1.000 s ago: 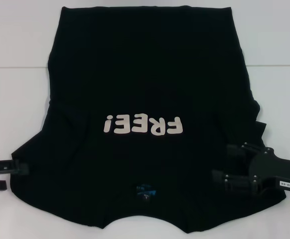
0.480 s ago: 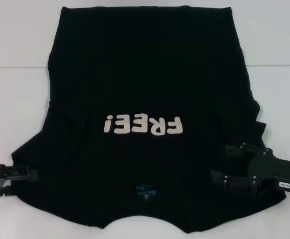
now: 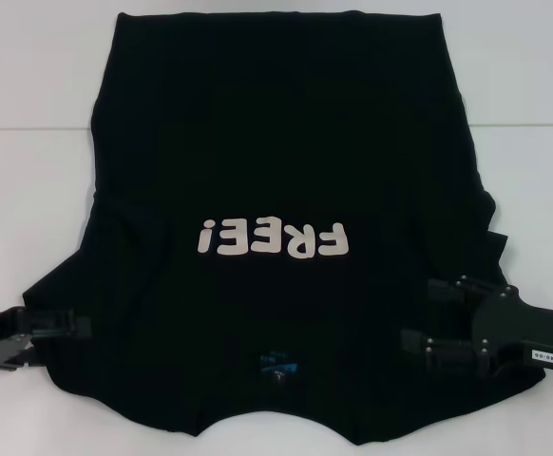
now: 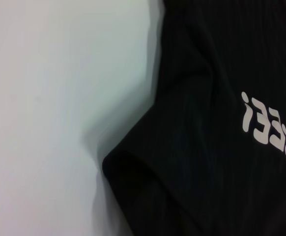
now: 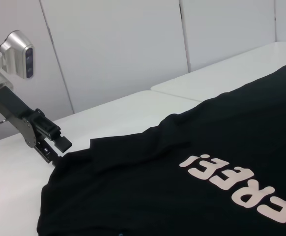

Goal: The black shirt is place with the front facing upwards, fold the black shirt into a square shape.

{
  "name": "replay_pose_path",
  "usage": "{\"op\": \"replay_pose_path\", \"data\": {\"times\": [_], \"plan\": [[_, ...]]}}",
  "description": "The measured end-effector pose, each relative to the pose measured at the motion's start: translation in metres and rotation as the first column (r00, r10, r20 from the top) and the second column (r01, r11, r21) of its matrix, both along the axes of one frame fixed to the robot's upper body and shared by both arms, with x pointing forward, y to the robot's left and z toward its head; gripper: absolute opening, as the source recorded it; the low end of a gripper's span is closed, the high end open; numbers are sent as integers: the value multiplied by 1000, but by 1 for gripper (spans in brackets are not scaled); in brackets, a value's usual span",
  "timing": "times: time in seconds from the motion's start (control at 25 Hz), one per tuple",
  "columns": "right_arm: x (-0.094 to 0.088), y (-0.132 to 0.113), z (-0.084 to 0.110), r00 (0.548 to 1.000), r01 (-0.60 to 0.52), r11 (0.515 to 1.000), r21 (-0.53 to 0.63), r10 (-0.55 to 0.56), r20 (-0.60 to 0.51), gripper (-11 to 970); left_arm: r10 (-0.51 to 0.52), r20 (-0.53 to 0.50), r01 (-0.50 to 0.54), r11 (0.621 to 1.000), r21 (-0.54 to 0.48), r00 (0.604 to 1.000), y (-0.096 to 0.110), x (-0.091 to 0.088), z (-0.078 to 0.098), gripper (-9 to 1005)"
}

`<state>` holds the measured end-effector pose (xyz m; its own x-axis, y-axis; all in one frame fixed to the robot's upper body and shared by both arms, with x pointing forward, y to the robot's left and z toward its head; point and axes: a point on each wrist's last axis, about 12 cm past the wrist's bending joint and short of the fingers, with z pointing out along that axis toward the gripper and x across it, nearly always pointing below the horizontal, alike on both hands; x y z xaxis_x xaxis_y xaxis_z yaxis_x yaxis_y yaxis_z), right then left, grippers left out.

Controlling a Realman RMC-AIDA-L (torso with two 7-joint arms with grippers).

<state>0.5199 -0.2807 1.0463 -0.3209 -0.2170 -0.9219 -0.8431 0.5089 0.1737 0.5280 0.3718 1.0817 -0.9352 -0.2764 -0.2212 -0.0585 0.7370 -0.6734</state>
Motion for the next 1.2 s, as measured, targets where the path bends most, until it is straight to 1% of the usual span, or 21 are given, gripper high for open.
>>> {"op": "replay_pose_path", "data": {"times": [0.2, 0.44, 0.52, 0.6, 0.84, 1.2], "plan": [[0, 0, 0, 1000, -3, 1000, 2, 3, -1, 935, -1, -5, 1, 1000, 14, 1000, 0, 1, 0, 911], [0, 1, 2, 1000, -14, 1000, 8, 14, 2, 934, -25, -32, 28, 995, 92, 999, 0, 4, 1, 900], [0, 1, 2, 1000, -18, 1000, 12, 18, 2, 934, -26, -33, 29, 994, 103, 999, 0, 5, 1, 897], [0, 1, 3, 1000, -21, 1000, 13, 21, 3, 934, -22, -31, 25, 994, 107, 999, 1, 5, 1, 690], [-1, 0, 4, 1000, -25, 1000, 15, 25, 5, 934, -19, -31, 22, 994, 109, 999, 2, 5, 1, 493], [0, 1, 4, 1000, -28, 999, 16, 28, 8, 935, -15, -28, 17, 994, 104, 1000, 2, 4, 1, 268]]}}
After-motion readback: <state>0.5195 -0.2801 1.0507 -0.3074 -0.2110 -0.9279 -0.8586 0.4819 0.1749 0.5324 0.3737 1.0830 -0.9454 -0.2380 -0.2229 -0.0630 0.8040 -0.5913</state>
